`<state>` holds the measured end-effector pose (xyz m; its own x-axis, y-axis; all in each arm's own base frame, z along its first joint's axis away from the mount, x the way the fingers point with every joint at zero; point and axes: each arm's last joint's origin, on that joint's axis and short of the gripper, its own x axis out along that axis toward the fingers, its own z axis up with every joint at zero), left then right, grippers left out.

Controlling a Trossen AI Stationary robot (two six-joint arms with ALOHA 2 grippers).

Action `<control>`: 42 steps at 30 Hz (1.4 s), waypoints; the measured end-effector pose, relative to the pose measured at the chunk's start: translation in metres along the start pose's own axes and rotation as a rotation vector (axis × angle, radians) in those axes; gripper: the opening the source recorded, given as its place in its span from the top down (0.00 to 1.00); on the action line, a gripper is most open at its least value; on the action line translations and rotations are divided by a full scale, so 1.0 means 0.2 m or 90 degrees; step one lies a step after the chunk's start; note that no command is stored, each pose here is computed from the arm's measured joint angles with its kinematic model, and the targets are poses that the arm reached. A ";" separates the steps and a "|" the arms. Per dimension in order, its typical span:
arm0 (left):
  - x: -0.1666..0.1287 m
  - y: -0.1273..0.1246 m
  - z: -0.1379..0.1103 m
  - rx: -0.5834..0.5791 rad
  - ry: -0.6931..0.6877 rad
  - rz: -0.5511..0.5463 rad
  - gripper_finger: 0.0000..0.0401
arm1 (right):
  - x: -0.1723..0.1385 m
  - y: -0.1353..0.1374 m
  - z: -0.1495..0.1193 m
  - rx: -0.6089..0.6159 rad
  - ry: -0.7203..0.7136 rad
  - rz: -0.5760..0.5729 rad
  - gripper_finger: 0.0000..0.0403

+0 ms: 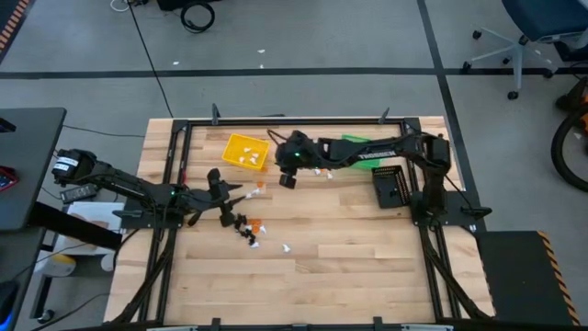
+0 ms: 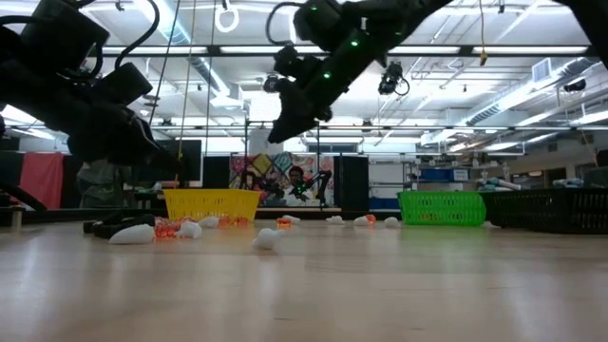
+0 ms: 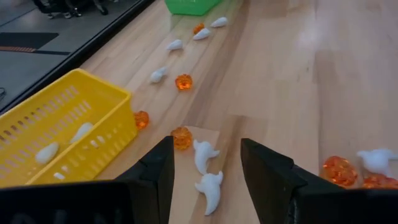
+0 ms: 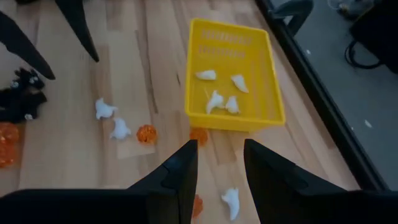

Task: Sort Halloween decoration
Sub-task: Put the black skeleton toy into the black bin

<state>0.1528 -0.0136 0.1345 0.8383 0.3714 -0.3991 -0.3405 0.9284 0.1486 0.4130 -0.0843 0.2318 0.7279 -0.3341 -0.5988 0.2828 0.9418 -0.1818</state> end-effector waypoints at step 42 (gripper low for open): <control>-0.02 -0.05 0.02 0.054 -0.021 -0.129 0.60 | -0.41 0.23 -0.75 0.214 -0.357 -0.087 0.67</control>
<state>0.1550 -0.0241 0.1371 0.9002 0.1756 -0.3984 -0.1272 0.9812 0.1450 0.2735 -0.0083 0.1556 0.8605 -0.5038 -0.0754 0.5089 0.8571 0.0804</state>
